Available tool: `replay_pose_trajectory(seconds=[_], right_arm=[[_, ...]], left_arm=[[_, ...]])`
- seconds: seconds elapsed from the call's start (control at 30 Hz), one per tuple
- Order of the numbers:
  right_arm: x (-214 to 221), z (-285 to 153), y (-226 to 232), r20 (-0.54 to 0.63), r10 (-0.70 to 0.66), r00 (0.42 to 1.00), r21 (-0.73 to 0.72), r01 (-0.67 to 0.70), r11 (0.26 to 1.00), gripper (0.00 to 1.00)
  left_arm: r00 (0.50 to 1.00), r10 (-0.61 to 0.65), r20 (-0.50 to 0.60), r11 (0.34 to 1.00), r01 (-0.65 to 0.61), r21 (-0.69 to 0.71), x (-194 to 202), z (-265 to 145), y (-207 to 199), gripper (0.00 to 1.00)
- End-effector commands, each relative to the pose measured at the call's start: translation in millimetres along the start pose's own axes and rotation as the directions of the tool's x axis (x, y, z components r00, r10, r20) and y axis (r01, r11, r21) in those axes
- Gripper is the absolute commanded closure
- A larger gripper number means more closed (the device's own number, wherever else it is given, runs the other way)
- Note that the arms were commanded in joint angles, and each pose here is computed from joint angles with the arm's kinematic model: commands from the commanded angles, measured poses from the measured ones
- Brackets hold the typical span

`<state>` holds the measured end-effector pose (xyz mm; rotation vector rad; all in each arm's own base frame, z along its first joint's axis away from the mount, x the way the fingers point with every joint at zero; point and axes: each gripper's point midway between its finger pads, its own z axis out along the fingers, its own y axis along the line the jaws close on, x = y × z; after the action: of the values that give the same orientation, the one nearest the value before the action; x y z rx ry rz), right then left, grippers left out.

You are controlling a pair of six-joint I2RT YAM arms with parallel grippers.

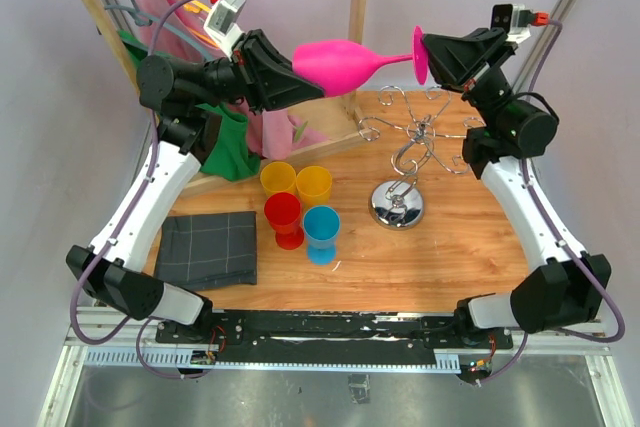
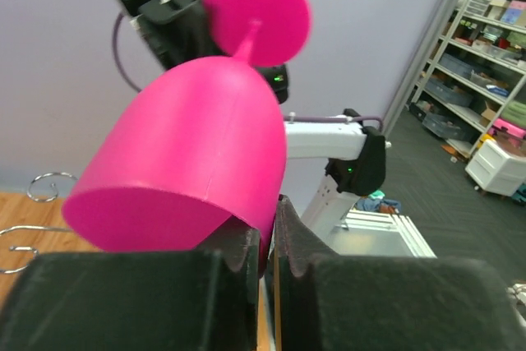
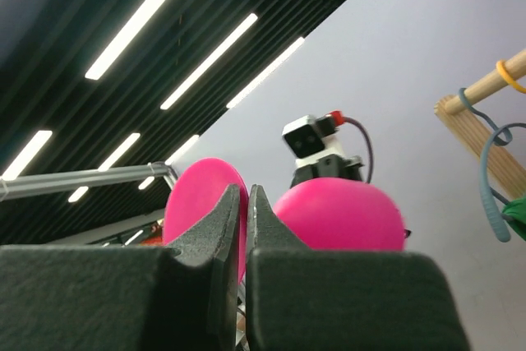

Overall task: Take the wine glass off the wine glass rack
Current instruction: Place the wine glass at the center of the board.

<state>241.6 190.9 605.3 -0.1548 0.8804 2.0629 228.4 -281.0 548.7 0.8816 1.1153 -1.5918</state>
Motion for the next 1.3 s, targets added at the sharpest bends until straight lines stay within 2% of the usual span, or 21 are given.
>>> replay_pose_trajectory(seconds=[0.0,0.17,0.2,0.3,0.37,0.53,0.6,0.67,0.77,0.8,0.87,1.03,1.13,1.27], right_arm=[[16,-4,-10,-0.073,-0.004,0.997,-0.03,0.002,1.0,0.99],[9,-4,-22,-0.053,0.01,0.999,-0.05,-0.013,0.999,0.99],[7,-4,-25,-0.045,0.018,0.999,-0.05,-0.02,0.999,0.96],[2,-5,-31,-0.018,0.04,0.999,-0.052,-0.041,0.998,0.81],[1,-4,-31,-0.02,0.036,0.999,-0.053,-0.037,0.998,0.64],[-11,-11,-25,-0.028,-0.034,0.999,0.004,0.034,0.999,0.33],[-22,-19,-21,-0.013,-0.085,0.996,0.047,0.085,0.995,0.26],[-35,-30,-16,0.007,-0.134,0.991,0.095,0.132,0.987,0.23],[-50,-43,-6,0.011,-0.209,0.978,0.165,0.204,0.965,0.22],[-54,-47,-4,0.008,-0.225,0.974,0.196,0.219,0.956,0.21],[-59,-52,0,-0.024,-0.276,0.961,0.245,0.273,0.93,0.2],[-60,-65,-9,-0.145,-0.339,0.929,0.412,0.369,0.833,0.17],[-57,-74,-17,-0.213,-0.361,0.908,0.477,0.42,0.772,0.16],[-54,-80,-21,-0.234,-0.352,0.906,0.513,0.423,0.747,0.16]], left_arm=[[0.997,0.055,0.051,0.998,-0.056,0.007,-18,4,-13,0.99],[0.996,0.066,0.055,0.998,-0.067,0.017,-22,3,-21,1.0],[0.996,0.068,0.054,0.997,-0.069,0.02,-22,3,-23,1.0],[0.996,0.082,0.041,0.996,-0.083,0.035,-21,2,-30,1.0],[0.995,0.094,0.032,0.994,-0.096,0.047,-21,1,-35,1.0],[0.99,0.143,-0.008,0.986,-0.141,0.089,-18,-3,-53,1.0],[0.989,0.142,-0.035,0.987,-0.138,0.082,-14,-6,-57,1.0],[0.988,0.138,-0.067,0.989,-0.134,0.054,-7,-9,-55,1.0],[0.97,0.195,-0.147,0.978,-0.204,-0.049,5,-16,-36,1.0],[0.968,0.155,-0.196,0.977,-0.179,-0.112,16,-23,-26,1.0],[0.945,0.208,-0.252,0.947,-0.259,-0.189,19,-32,-13,1.0],[0.914,0.156,-0.374,0.875,-0.303,-0.377,45,-65,11,1.0],[0.883,0.137,-0.448,0.821,-0.355,-0.448,61,-87,18,1.0],[0.832,0.136,-0.538,0.742,-0.445,-0.501,70,-116,21,1.0]])
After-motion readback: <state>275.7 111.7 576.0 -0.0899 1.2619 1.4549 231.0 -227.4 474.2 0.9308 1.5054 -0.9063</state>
